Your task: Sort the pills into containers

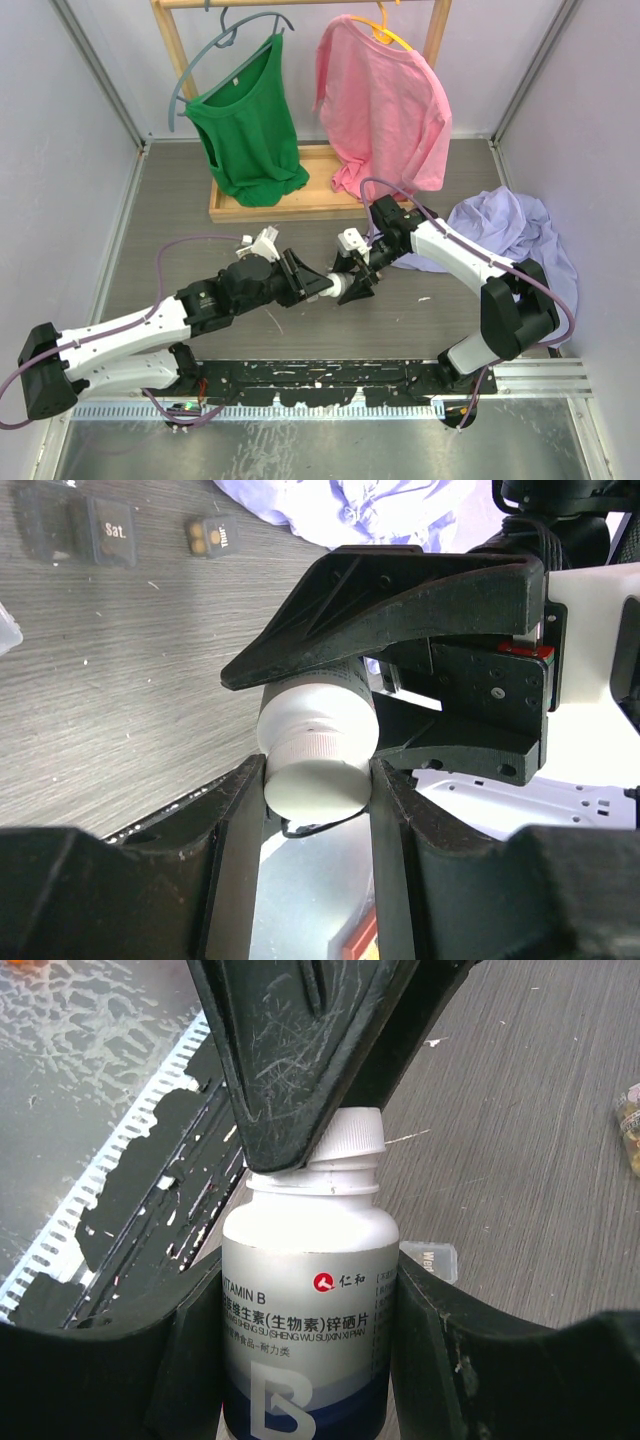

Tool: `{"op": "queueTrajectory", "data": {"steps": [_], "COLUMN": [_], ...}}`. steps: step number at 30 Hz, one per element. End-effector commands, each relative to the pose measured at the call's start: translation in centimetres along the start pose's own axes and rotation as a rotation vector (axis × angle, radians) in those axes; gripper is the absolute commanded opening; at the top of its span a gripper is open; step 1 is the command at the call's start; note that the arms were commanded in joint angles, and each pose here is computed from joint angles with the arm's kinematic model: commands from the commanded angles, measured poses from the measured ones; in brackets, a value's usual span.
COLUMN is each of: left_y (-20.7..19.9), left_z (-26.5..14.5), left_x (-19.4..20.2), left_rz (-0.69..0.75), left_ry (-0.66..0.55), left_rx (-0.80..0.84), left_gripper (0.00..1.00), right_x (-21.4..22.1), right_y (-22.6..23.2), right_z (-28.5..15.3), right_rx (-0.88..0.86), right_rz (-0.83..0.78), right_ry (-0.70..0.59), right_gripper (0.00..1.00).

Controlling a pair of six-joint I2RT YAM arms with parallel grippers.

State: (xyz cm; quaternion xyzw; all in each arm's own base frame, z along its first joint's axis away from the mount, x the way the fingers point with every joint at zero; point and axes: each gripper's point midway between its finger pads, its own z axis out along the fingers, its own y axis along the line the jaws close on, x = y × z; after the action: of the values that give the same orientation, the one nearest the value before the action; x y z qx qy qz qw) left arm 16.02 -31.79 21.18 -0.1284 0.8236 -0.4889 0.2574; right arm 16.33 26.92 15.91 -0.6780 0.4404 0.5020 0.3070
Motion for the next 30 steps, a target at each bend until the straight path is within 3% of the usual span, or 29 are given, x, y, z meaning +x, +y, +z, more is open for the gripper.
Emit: {"op": "queueTrajectory", "data": {"steps": [1, 18, 25, 30], "left_y": [-3.3, -2.8, -3.2, -3.1], "left_z": [-1.2, 0.1, 0.3, 0.2], "left_x": [-3.1, -1.1, -1.0, -1.1], "left_rz": [-0.115, -0.384, -0.396, -0.376], "left_ry": [-0.126, -0.018, -0.009, -0.017], "left_rx": [0.121, 0.091, 0.112, 0.129], "left_gripper": [0.08, 0.13, 0.25, 0.44], "right_x": [-0.3, -0.4, -0.4, -0.4], "right_y": [0.7, 0.7, 0.7, 0.7], "right_z": [-0.4, -0.4, -0.4, -0.4], "right_rx": [-0.001, 0.000, 0.001, 0.001], "right_rz": [0.007, 0.003, 0.001, 0.001], "right_ry": [0.022, 0.019, 0.021, 0.020], "right_gripper": [0.01, 0.01, 0.01, 0.01]}}
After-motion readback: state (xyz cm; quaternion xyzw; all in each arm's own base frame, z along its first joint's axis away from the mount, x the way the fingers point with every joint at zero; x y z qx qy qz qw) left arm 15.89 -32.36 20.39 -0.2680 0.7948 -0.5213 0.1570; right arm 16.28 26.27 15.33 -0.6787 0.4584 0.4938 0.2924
